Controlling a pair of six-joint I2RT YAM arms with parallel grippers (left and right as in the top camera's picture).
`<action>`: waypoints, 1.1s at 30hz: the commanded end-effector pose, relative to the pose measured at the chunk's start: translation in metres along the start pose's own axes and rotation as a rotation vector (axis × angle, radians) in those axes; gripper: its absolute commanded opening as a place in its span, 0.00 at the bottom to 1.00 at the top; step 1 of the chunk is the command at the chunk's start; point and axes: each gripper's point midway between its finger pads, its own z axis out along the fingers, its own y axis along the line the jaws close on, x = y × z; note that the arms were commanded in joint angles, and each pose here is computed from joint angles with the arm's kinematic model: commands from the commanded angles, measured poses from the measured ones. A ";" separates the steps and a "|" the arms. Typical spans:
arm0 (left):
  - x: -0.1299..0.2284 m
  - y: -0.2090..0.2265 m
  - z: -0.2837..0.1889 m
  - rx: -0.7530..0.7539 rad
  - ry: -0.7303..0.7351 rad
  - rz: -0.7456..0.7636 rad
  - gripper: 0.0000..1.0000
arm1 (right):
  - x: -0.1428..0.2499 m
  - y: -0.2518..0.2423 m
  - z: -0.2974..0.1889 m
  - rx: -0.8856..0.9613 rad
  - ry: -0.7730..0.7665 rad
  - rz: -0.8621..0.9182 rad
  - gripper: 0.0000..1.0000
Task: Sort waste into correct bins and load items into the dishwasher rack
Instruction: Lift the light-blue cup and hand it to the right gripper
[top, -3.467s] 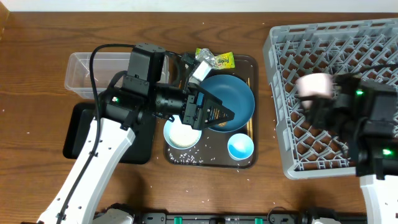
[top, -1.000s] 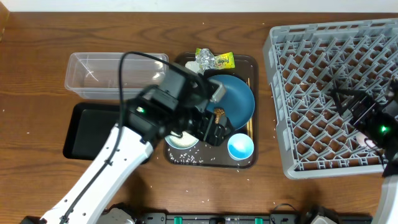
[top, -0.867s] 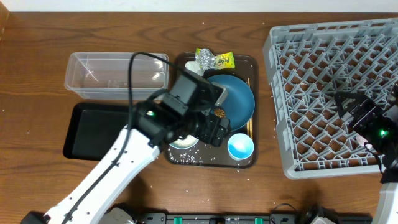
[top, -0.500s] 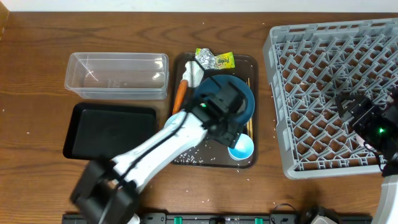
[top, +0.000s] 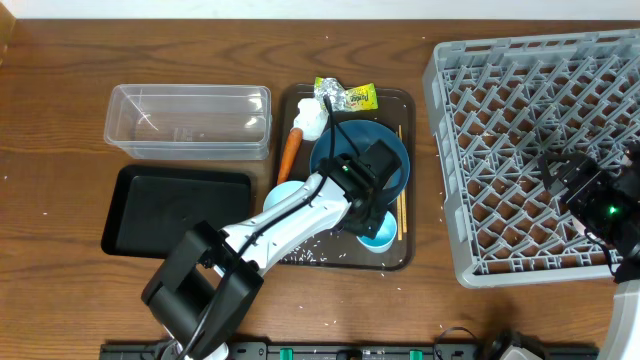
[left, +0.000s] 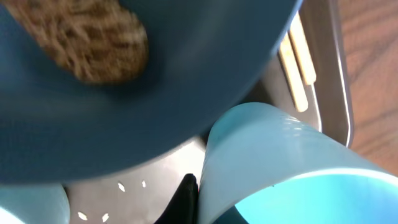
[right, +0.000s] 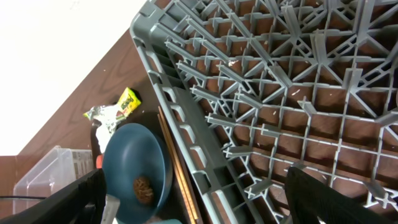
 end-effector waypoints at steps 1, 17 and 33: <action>-0.009 -0.017 -0.037 0.068 -0.058 0.008 0.06 | 0.000 0.002 0.000 -0.001 0.005 -0.022 0.85; -0.016 0.048 -0.266 0.281 -0.632 -0.171 0.06 | 0.017 0.048 -0.005 -0.269 0.067 -0.247 0.90; -0.013 0.028 -0.293 0.489 -0.671 -0.080 0.06 | 0.077 0.159 -0.049 -0.906 0.195 -0.583 0.84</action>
